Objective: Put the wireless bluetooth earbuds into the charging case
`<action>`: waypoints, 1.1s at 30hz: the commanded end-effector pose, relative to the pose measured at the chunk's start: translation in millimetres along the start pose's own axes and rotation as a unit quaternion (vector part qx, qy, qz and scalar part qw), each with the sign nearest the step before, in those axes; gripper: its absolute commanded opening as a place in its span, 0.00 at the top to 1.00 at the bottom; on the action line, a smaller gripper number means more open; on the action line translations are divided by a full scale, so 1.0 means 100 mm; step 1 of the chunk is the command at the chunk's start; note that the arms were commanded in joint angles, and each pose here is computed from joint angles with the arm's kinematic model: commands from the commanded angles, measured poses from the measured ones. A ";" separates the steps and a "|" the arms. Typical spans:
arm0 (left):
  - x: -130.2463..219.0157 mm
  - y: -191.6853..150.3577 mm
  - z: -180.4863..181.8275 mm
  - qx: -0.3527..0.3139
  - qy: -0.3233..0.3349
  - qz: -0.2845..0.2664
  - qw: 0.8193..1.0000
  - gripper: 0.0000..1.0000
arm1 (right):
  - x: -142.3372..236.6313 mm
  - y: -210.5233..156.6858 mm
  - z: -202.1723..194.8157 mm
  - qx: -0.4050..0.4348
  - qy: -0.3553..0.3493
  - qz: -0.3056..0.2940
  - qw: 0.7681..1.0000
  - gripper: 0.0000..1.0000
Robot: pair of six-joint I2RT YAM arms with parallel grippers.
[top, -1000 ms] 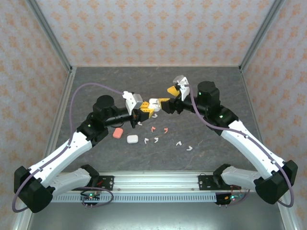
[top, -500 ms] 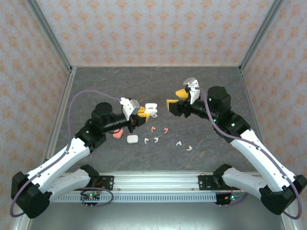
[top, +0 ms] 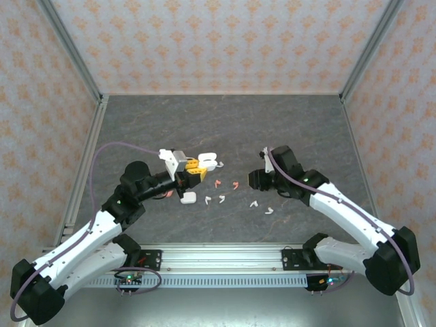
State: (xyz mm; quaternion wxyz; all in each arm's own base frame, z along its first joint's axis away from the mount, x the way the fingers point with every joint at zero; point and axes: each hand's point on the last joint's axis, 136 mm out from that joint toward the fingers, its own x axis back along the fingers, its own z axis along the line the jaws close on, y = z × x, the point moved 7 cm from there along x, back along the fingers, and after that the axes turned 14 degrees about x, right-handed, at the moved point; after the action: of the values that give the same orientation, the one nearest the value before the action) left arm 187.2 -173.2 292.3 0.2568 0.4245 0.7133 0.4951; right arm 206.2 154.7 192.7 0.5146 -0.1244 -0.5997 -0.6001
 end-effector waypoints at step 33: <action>-0.06 0.20 -0.17 -0.010 -0.052 -0.020 0.998 1.00 | -0.83 -0.60 -0.17 -0.072 -0.069 0.152 0.983 0.71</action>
State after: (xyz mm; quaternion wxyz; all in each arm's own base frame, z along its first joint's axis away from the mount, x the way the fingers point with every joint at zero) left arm 186.8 -182.4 299.4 0.2770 0.4440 0.7084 0.4736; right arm 194.0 160.3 85.3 0.5676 -0.2973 -0.5474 -0.5383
